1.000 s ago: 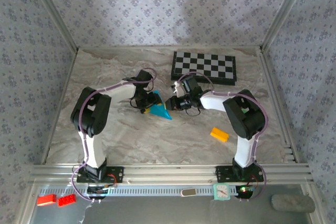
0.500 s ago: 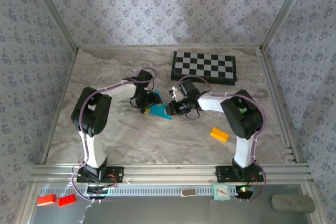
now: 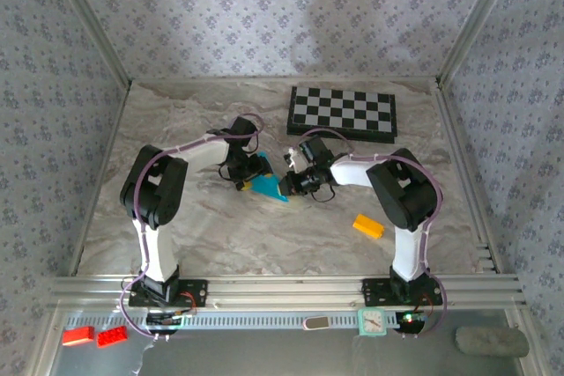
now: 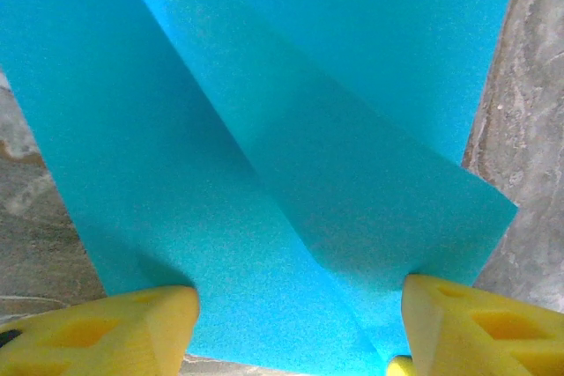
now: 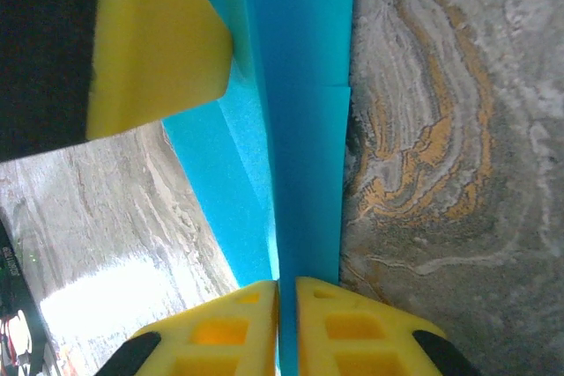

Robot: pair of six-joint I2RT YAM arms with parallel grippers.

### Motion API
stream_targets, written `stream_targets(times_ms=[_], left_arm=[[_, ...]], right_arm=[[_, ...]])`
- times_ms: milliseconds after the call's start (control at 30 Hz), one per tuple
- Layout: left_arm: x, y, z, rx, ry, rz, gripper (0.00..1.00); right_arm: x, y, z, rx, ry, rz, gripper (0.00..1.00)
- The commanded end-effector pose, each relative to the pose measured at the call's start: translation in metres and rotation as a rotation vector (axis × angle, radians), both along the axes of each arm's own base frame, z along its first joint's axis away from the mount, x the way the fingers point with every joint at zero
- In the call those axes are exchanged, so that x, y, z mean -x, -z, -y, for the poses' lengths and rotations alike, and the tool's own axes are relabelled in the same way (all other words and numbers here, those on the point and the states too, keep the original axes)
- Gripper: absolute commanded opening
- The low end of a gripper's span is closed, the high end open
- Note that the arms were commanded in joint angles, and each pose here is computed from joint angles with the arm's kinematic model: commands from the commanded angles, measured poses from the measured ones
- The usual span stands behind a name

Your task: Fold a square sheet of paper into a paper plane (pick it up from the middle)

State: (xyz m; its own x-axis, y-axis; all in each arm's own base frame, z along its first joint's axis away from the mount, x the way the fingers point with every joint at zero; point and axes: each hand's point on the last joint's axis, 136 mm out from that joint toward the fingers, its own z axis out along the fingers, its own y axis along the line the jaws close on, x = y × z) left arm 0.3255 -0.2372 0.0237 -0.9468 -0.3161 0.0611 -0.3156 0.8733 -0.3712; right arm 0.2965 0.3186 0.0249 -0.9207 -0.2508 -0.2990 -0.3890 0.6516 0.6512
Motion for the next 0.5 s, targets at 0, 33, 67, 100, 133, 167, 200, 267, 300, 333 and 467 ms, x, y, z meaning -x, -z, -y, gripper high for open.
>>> stream_targets(times_ms=[0,33,67,100,133,167,200,267,300,333,467], left_arm=[[0.047,0.054,-0.036,-0.181,-0.003,-0.202,0.67],[0.047,0.054,-0.035,-0.181,-0.002,-0.202,0.67],[0.046,0.053,-0.035,-0.180,-0.003,-0.201,0.67],[0.050,0.052,-0.038,-0.191,-0.003,-0.218,0.67],[0.051,0.052,-0.038,-0.191,-0.002,-0.219,0.67],[0.050,0.052,-0.038,-0.191,-0.003,-0.218,0.67],[0.050,0.051,-0.037,-0.189,-0.003,-0.218,0.67],[0.048,0.049,-0.037,-0.186,-0.003,-0.212,0.67],[0.047,0.048,-0.036,-0.184,-0.001,-0.207,0.67],[0.045,0.046,-0.035,-0.181,-0.002,-0.202,0.67],[0.033,0.033,-0.027,-0.134,0.011,-0.154,0.67]], right_arm=[[0.002,0.006,0.001,0.009,-0.012,-0.029,0.13],[0.003,0.007,0.001,0.010,-0.013,-0.034,0.13],[0.004,0.007,0.001,0.009,-0.014,-0.037,0.13],[0.004,0.009,0.001,0.012,-0.012,-0.040,0.13],[0.004,0.009,0.002,0.013,-0.012,-0.042,0.12],[0.004,0.009,0.003,0.016,-0.009,-0.042,0.12],[0.004,0.010,0.003,0.017,-0.008,-0.046,0.12],[0.004,0.012,0.004,0.019,-0.005,-0.052,0.10],[0.004,0.013,0.005,0.018,-0.004,-0.055,0.10],[0.004,0.013,0.005,0.016,-0.005,-0.060,0.09],[0.005,0.014,0.006,-0.005,-0.007,-0.089,0.06]])
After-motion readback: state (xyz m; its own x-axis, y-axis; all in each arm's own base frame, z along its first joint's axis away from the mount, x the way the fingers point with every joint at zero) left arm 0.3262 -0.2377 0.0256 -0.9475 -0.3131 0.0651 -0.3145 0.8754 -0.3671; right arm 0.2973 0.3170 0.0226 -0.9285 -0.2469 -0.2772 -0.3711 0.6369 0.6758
